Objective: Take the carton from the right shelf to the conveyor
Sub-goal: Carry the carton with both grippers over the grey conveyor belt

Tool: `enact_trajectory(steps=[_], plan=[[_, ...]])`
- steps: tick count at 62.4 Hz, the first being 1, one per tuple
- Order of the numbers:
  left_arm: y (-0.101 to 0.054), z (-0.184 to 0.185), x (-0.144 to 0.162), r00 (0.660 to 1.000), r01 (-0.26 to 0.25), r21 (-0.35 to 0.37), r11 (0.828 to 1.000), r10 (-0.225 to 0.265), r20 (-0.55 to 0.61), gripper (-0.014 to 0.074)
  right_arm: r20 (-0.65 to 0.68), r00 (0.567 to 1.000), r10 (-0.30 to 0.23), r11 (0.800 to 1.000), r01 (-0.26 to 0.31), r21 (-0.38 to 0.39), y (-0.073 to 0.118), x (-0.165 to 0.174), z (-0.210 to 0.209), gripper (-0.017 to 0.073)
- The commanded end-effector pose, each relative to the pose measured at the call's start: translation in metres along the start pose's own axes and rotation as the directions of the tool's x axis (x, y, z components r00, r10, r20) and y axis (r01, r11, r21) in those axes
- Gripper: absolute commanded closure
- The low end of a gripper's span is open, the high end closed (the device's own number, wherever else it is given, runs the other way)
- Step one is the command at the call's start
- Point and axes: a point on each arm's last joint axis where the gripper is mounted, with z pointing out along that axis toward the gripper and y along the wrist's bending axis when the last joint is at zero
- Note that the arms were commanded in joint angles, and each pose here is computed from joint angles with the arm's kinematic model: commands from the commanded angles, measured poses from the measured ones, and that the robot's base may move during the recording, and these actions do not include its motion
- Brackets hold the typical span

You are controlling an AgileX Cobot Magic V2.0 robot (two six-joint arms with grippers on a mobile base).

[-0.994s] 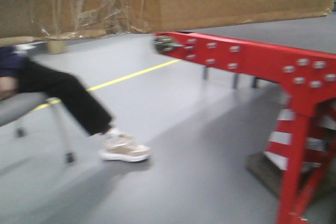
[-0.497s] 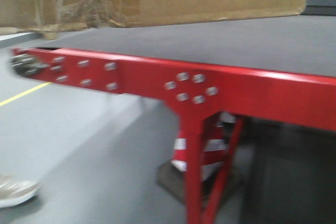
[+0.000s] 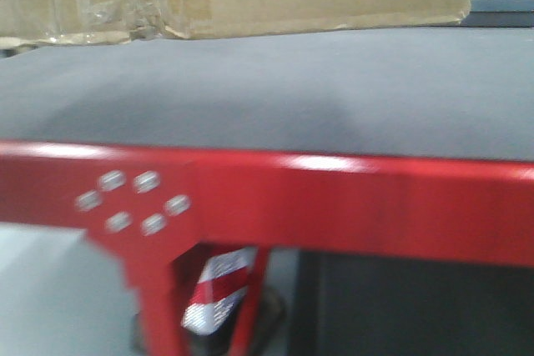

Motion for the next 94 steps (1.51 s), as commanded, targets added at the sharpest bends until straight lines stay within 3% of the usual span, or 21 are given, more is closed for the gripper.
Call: enact_trajectory(steps=[1,15,94], plan=[[0.0162,-0.0032,-0.0028,0.997,-0.062,-0.154,0.986,0.067,0.029,0.061,0.057,0.998,-0.026,1.0,0.027,-0.007,0.0006,-0.0041,-0.0129,0.0627],[0.0156,-0.0033,-0.0066,0.995,-0.065,-0.15,0.987,0.076,0.07,0.061,0.061,0.998,-0.027,1.0,0.027,-0.006,0.0006,-0.0046,-0.0129,0.0627],[0.0155,-0.0033,-0.0068,0.995,-0.065,-0.15,0.987,0.076,0.071,0.061,0.065,0.998,-0.027,1.0,0.027,-0.007,0.0006,-0.0049,-0.013,0.0627]])
